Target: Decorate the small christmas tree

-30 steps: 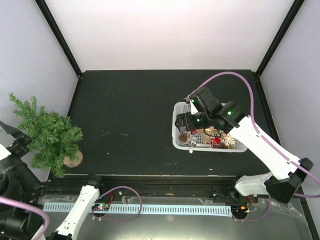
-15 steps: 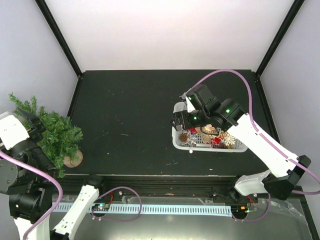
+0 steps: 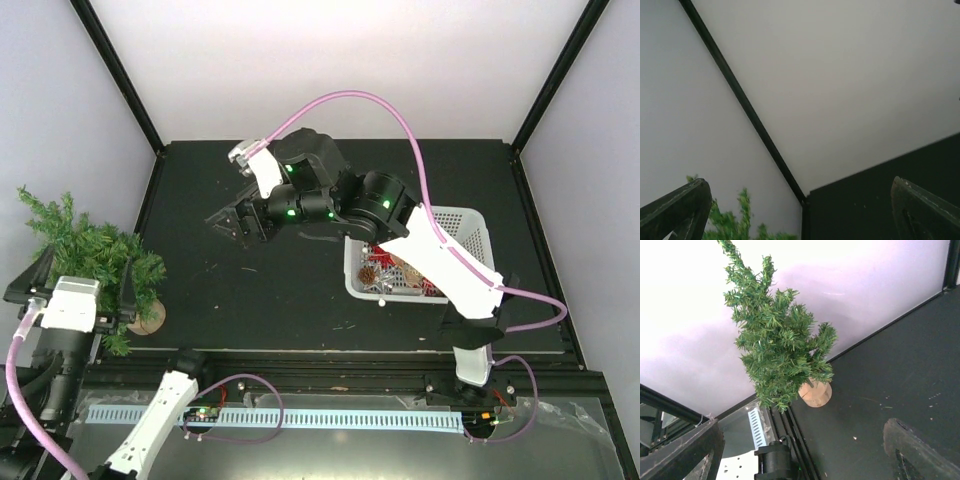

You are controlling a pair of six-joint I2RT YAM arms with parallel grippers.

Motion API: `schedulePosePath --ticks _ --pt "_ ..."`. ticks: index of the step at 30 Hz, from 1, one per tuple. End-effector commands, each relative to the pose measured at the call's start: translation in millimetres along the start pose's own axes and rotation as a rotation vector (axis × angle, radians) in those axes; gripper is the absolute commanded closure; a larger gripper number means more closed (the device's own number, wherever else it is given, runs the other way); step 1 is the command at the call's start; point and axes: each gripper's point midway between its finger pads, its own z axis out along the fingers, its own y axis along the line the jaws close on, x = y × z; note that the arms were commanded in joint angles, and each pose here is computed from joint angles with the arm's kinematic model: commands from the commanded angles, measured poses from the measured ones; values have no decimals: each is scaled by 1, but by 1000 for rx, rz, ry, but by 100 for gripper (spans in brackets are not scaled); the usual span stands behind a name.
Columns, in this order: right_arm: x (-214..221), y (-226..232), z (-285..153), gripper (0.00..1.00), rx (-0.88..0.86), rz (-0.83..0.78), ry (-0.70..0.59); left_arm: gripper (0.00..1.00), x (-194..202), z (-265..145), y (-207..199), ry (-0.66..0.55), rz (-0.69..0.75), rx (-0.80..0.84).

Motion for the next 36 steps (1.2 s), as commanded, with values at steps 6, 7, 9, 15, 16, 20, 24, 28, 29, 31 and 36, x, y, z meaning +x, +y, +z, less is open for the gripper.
schedulePosePath --ticks 6,7,9,15,16,20,24,28,29,31,36 --pt "20 9 20 13 -94 27 46 2 46 -1 74 174 -13 -539" --pt "27 8 20 13 -90 29 60 2 46 -3 76 161 -23 -559" --pt "38 2 18 13 -71 40 78 2 47 3 75 157 -31 -572" --pt "67 -9 8 13 -41 84 93 6 48 38 53 169 -63 -476" --pt "70 -11 6 13 -35 87 96 6 47 45 49 176 -73 -459" --pt "82 -18 3 13 -9 101 107 6 34 62 51 164 -151 -469" --pt "90 -23 -1 13 10 110 116 5 35 66 60 172 -207 -554" --pt "98 -28 -6 13 35 112 125 5 44 67 67 178 -239 -651" --pt "101 -30 -7 13 41 114 128 5 46 68 67 182 -250 -661" --pt "105 -32 -8 12 48 118 136 6 49 68 69 185 -279 -681" --pt "116 -37 -7 12 66 126 169 2 49 68 78 178 -289 -770"
